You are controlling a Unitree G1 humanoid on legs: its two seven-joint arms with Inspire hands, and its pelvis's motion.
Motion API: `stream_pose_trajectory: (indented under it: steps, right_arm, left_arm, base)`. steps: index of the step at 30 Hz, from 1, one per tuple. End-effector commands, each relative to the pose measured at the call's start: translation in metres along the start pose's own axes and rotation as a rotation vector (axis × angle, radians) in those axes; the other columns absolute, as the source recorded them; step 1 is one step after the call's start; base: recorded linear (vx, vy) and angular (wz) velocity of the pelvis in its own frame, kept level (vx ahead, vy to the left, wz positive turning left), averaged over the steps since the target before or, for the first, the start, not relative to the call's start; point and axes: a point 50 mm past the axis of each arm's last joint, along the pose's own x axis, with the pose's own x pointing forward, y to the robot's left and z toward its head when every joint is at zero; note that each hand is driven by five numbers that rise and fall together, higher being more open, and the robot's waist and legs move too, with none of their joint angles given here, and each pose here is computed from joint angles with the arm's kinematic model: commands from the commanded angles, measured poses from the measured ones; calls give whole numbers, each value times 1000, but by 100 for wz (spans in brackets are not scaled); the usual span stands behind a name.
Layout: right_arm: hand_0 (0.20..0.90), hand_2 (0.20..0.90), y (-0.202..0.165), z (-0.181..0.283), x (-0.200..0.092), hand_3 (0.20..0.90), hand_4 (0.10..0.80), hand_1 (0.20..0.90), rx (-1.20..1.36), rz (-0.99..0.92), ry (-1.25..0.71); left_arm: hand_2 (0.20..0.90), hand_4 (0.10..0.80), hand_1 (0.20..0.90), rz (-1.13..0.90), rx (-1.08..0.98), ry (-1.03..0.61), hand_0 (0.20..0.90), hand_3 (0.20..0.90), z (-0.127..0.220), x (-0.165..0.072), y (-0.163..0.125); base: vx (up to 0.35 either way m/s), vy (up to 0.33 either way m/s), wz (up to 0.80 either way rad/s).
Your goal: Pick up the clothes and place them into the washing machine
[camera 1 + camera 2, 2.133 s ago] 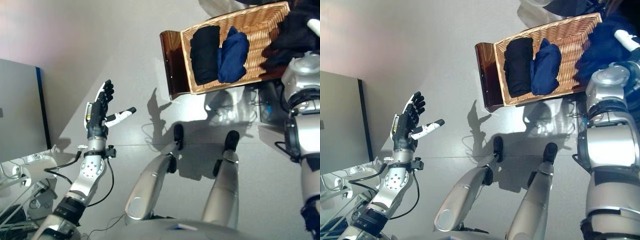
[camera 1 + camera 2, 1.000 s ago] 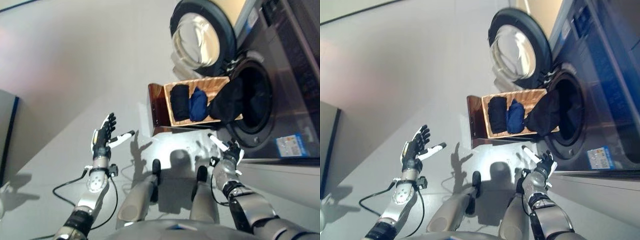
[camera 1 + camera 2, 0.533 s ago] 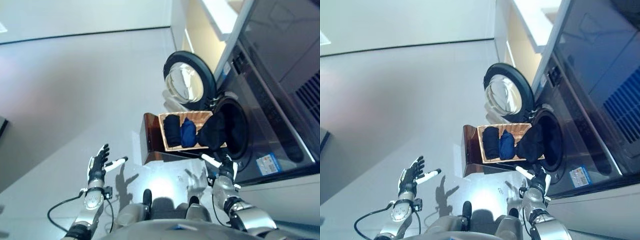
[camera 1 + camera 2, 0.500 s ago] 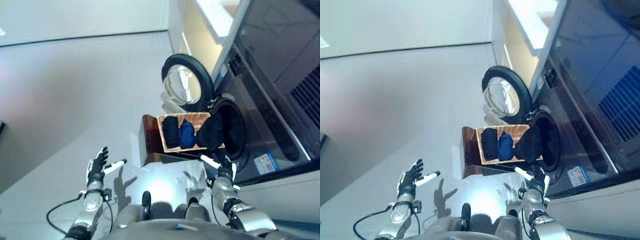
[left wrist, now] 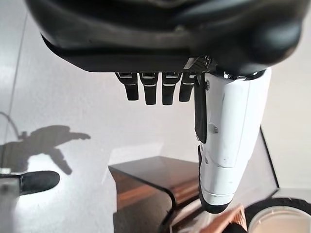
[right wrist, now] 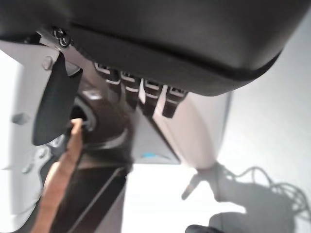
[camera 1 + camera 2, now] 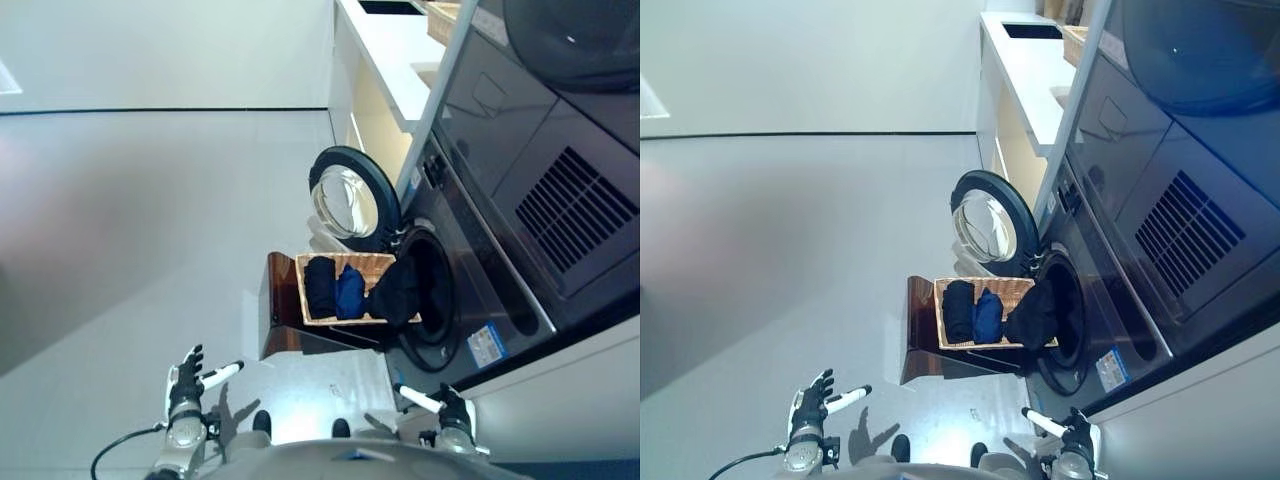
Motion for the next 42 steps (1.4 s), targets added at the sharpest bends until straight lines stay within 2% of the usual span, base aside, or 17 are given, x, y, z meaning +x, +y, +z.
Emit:
stream_pose_trajectory:
  steps: [1, 6, 11, 12, 16, 25, 28, 32, 35, 40, 42]
  right_arm:
    - [900, 900, 7, 68, 7, 900, 800, 900, 34, 3, -254]
    - [900, 900, 11, 90, 8, 900, 800, 900, 25, -2, -313]
    - [900, 900, 14, 100, 9, 900, 800, 900, 9, 10, -327]
    - [900, 900, 17, 101, 9, 900, 800, 900, 11, 17, -317]
    - [900, 900, 23, 103, 9, 900, 800, 900, -13, 33, -296]
    - [900, 900, 28, 122, 9, 900, 800, 900, -68, 45, -338]
    - [900, 900, 26, 132, 11, 900, 800, 900, -88, 25, -351]
    - [900, 900, 15, 123, 14, 900, 800, 900, -72, -16, -316]
    - [900, 900, 9, 111, 16, 900, 800, 900, -58, -51, -279]
    - [900, 900, 5, 113, 15, 900, 800, 900, -32, -77, -305]
    - [900, 900, 4, 116, 15, 900, 800, 900, -20, -95, -309]
  left_arm:
    - [900, 800, 900, 62, -20, -184, 900, 900, 42, 13, 10]
    - [900, 800, 900, 72, 12, -154, 900, 900, 39, 13, 6]
    - [900, 800, 900, -1, 143, -148, 900, 900, 36, 13, -4]
    - [900, 800, 900, -9, 203, -140, 900, 900, 34, 15, -1]
    - [900, 800, 900, 27, 227, -125, 900, 900, 33, 19, 14]
    - [900, 800, 900, 7, 299, -159, 900, 900, 46, 26, 25]
    - [900, 800, 900, -2, 283, -173, 900, 900, 52, 27, 20]
    - [900, 800, 900, -22, 283, -231, 900, 900, 64, 27, 11]
    - [900, 800, 900, -37, 242, -240, 900, 900, 58, 22, 4]
    - [900, 800, 900, -58, 196, -308, 900, 900, 69, 18, -4]
    - [900, 800, 900, -79, 220, -272, 900, 900, 59, 15, -12]
  base:
    - [119, 44, -33]
    - [172, 121, -1]
    - [188, 207, -24]
    - [189, 202, -20]
    - [215, 263, -12]
    - [119, 160, -21]
    - [260, -35, -16]
    - [211, -119, 24]
    - [273, -190, 91]
    - [66, -129, 54]
    - [96, -60, 11]
